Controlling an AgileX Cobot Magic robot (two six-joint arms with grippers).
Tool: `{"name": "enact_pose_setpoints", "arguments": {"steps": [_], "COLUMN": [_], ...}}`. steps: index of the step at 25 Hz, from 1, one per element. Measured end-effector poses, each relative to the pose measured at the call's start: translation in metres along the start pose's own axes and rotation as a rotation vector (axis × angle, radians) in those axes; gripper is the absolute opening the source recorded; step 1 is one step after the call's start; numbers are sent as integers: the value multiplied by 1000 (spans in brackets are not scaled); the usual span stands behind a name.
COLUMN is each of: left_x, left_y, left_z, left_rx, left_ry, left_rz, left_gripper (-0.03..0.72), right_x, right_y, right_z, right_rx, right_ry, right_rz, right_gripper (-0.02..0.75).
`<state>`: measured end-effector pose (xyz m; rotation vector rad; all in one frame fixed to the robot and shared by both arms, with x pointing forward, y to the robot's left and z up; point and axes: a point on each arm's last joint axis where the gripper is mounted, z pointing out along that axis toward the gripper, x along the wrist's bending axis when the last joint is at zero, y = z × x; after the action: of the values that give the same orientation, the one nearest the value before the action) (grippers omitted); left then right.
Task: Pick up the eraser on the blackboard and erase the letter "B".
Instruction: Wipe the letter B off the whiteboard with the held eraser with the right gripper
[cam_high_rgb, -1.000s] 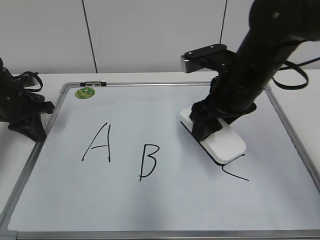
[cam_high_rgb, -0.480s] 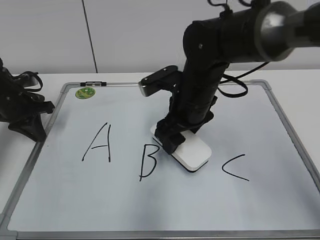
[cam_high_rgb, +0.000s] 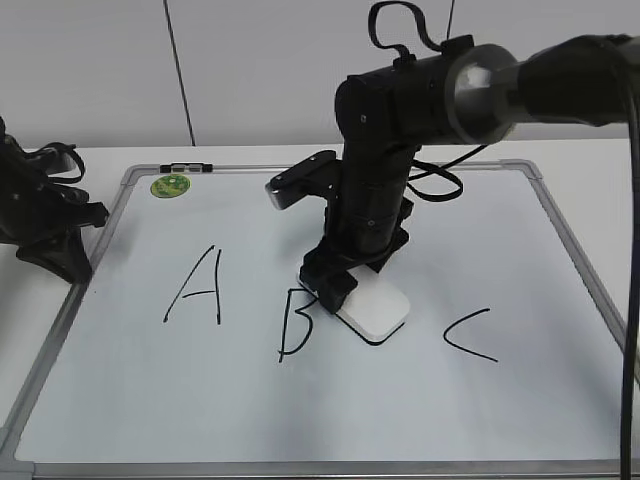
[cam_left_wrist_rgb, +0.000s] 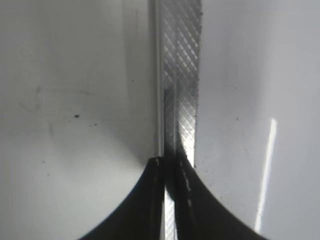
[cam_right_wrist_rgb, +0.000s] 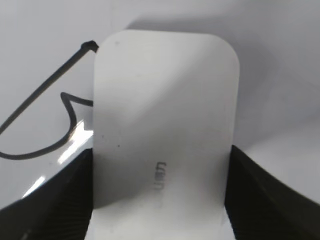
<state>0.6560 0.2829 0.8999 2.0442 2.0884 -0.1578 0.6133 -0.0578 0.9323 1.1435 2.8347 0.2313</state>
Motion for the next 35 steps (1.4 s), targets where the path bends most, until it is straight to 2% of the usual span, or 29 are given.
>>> {"name": "enact_pose_setpoints", "arguments": {"steps": [7, 13, 17, 19, 24, 28, 35], "left_x": [0, 0, 0, 0, 0, 0, 0], "left_y": [0, 0, 0, 0, 0, 0, 0], "left_z": [0, 0, 0, 0, 0, 0, 1], "left_rx": [0, 0, 0, 0, 0, 0, 1], "left_ry": [0, 0, 0, 0, 0, -2, -6], "left_rz": [0, 0, 0, 0, 0, -1, -5], "left_gripper": [22, 22, 22, 22, 24, 25, 25], "right_x": [15, 70, 98, 102, 101, 90, 38], "right_y": [5, 12, 12, 12, 12, 12, 7], "right_z": [0, 2, 3, 3, 3, 3, 3], "right_rx": [14, 17, 25, 29, 32, 33, 37], "right_ry": [-10, 34, 53, 55, 34, 31, 10], "right_rz": [-53, -160, -217, -227, -237, -195, -66], "right_gripper": [535, 535, 535, 535, 535, 535, 535]}}
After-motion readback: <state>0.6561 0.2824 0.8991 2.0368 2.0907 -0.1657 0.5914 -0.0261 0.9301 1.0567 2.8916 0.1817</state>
